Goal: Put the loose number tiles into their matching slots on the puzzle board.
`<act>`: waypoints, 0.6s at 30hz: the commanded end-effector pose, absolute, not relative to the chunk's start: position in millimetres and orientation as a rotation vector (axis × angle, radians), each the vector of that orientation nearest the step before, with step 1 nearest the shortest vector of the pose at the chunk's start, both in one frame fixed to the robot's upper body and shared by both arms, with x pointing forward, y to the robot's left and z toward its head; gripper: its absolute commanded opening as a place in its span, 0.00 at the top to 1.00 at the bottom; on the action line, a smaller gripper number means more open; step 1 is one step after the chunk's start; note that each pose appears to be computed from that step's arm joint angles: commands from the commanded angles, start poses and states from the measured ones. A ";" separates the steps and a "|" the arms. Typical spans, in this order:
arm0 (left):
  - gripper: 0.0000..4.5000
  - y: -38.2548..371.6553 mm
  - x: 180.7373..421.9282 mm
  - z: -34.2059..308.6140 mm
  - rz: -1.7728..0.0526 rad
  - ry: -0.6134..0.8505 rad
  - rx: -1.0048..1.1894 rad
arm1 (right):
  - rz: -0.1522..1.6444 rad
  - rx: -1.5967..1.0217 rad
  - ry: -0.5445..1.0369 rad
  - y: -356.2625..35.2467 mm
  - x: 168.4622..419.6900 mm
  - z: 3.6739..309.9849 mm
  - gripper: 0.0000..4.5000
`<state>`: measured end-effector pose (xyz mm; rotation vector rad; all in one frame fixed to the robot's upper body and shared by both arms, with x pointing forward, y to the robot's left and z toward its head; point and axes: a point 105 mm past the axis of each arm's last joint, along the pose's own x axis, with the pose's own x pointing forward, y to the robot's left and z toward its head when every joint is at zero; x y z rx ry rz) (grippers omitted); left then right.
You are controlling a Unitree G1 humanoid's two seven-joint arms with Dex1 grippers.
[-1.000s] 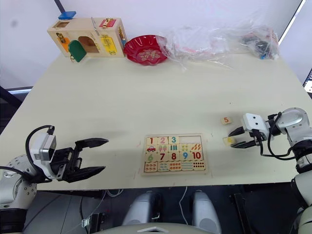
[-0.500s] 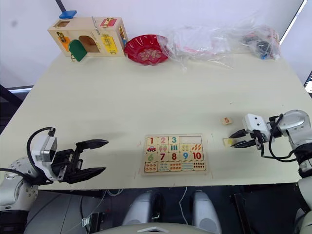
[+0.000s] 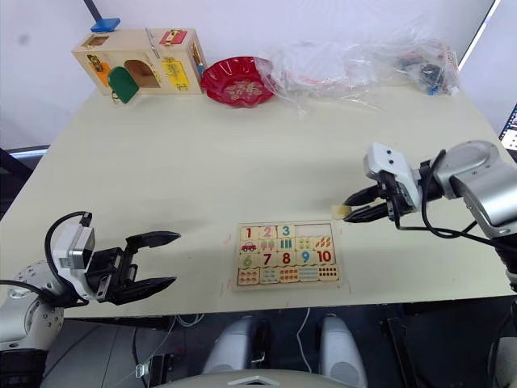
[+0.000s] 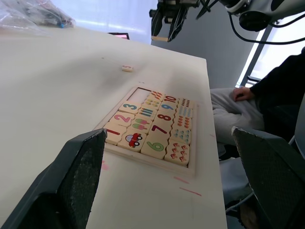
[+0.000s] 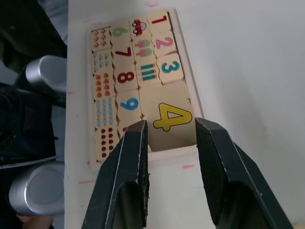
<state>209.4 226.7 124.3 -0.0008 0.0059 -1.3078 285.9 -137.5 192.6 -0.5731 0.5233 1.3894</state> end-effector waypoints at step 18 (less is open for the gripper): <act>0.00 227.7 206.5 130.0 -1.283 -0.030 0.026 | 1.119 -0.770 0.795 -66.7 308.5 183.4 0.80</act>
